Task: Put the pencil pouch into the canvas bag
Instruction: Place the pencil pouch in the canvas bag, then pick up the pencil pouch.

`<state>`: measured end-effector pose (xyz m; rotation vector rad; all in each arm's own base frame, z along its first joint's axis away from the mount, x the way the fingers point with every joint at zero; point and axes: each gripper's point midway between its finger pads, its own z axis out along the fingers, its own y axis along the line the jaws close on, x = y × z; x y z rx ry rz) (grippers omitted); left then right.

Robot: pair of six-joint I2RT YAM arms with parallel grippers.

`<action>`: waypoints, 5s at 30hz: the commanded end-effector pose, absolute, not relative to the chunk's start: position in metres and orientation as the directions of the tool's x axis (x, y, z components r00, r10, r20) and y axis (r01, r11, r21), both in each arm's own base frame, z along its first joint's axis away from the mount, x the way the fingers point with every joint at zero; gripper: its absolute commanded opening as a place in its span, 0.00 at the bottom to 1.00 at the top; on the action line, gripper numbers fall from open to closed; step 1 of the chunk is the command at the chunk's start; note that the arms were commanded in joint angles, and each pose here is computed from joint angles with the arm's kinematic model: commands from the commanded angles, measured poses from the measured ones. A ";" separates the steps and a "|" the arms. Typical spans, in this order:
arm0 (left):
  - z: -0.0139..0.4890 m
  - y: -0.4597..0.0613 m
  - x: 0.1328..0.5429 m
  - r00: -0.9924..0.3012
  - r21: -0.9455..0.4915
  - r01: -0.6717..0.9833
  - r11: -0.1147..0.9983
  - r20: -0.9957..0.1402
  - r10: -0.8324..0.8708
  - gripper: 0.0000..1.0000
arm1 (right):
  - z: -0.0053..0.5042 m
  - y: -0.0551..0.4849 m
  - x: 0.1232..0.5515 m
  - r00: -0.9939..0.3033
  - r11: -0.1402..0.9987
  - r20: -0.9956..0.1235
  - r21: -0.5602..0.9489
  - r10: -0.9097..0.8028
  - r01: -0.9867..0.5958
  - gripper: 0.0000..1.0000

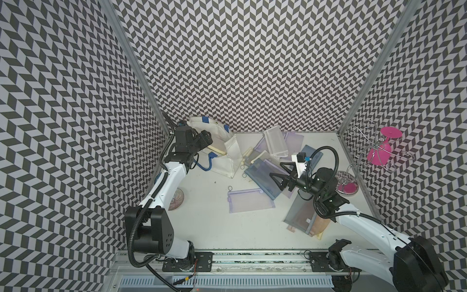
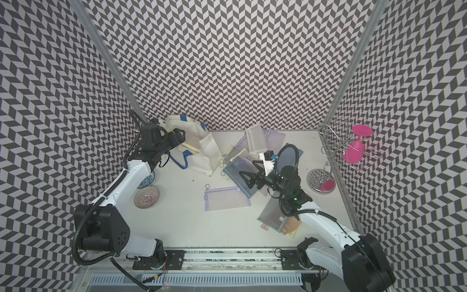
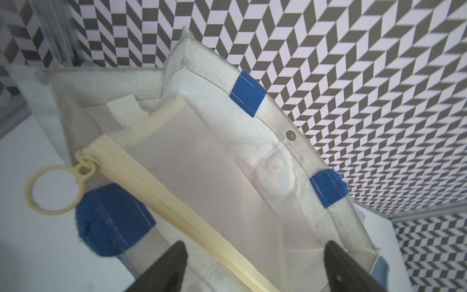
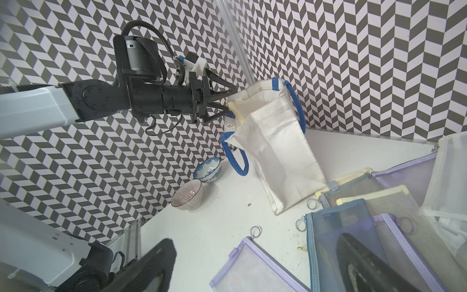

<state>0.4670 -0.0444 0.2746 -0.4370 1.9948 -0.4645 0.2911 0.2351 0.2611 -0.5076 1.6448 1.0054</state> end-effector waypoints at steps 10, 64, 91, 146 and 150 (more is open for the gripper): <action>0.273 -0.036 0.490 -0.432 -0.453 -0.146 0.880 -0.771 -0.468 0.47 | 0.281 0.230 0.288 -0.248 0.541 -0.948 0.319 0.202 -0.778 1.00; 0.218 -0.290 0.264 -0.677 -0.548 0.436 0.714 -0.722 -0.141 0.90 | 0.177 0.231 0.355 -0.502 0.705 -0.864 0.381 0.041 -0.598 1.00; 0.061 -0.308 0.348 -0.813 -0.743 0.134 0.656 -0.461 -0.355 0.72 | 0.066 0.227 0.389 -0.713 0.740 -0.701 0.465 -0.027 -0.486 0.89; 0.266 -0.261 0.223 -0.509 -0.603 0.740 0.299 -0.792 -0.337 0.05 | 0.268 0.294 0.206 -0.486 0.069 -0.871 0.490 0.073 -0.869 0.00; 0.274 -0.254 0.224 -0.484 -0.590 0.735 0.334 -0.801 -0.351 0.00 | 0.265 0.297 0.215 -0.485 0.097 -0.872 0.489 0.066 -0.867 0.08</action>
